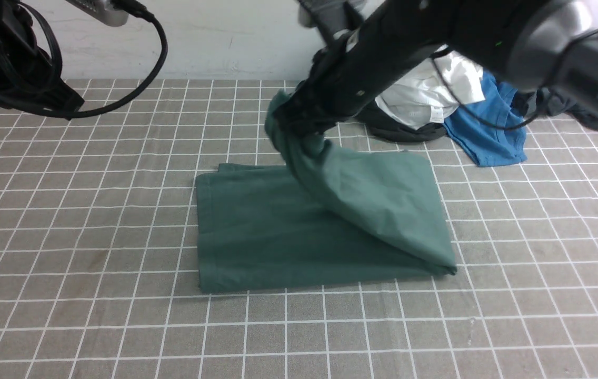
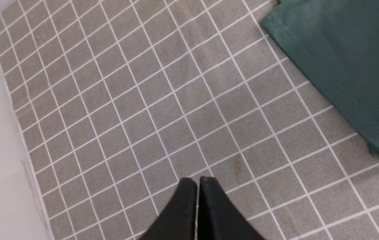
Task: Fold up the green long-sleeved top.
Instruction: Use the right arm to drag the right edge of the fabric to the left and folds it over the left edge
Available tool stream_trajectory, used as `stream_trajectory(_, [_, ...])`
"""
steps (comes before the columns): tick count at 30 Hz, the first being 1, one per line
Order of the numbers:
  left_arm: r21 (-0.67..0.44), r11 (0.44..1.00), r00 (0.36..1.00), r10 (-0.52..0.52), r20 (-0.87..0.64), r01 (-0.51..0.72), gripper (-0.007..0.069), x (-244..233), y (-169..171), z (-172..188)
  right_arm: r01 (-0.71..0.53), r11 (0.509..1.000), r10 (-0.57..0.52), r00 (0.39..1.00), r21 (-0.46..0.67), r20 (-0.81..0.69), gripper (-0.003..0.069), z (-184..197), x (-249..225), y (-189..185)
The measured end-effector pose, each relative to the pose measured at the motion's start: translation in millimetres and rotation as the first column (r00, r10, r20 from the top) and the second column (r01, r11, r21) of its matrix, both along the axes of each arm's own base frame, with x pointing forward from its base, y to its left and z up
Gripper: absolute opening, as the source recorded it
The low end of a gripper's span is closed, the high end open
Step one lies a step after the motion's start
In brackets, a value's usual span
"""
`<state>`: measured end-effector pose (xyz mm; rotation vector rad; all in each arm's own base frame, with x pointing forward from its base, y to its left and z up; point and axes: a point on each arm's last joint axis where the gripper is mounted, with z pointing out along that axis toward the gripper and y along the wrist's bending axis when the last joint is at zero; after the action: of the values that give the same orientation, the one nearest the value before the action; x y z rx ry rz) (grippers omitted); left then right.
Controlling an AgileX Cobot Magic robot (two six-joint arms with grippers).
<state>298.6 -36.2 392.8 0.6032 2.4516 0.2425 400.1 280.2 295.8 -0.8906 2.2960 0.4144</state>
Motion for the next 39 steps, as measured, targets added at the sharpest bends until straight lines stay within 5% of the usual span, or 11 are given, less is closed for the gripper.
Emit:
stream_trajectory(8, [0.006, 1.000, 1.000, 0.005, -0.001, -0.005, -0.0007, -2, 1, 1, -0.029, 0.997, 0.035, 0.996, 0.075, -0.084, 0.0036, -62, 6, 51])
stream_trajectory(15, [0.000, 1.000, 1.000, 0.010, 0.003, -0.010, -0.0007, 0, 1, 0, -0.048, 0.990, 0.059, 0.995, 0.130, -0.085, 0.0104, -64, 6, 58])
stream_trajectory(21, [0.003, 1.000, 1.000, 0.012, -0.021, -0.012, -0.0007, 7, 0, -7, -0.077, 0.985, 0.091, 0.993, 0.157, -0.081, 0.0393, -37, 12, 50])
stream_trajectory(25, [0.005, 1.000, 0.999, 0.012, -0.032, -0.012, -0.0007, 9, -1, -11, -0.076, 0.993, 0.085, 0.992, 0.092, -0.093, 0.0497, -25, 22, 27])
stream_trajectory(31, [0.000, 1.000, 0.998, 0.027, -0.060, -0.028, -0.0007, 18, -2, -21, -0.043, 0.997, 0.033, 0.988, -0.068, -0.151, 0.0499, -43, 31, 6])
stream_trajectory(39, [0.012, 0.999, 0.990, 0.034, -0.140, -0.032, -0.0007, 37, -5, -48, -0.197, 0.972, 0.143, 0.928, -0.126, -0.344, 0.0463, -122, 4, 56])
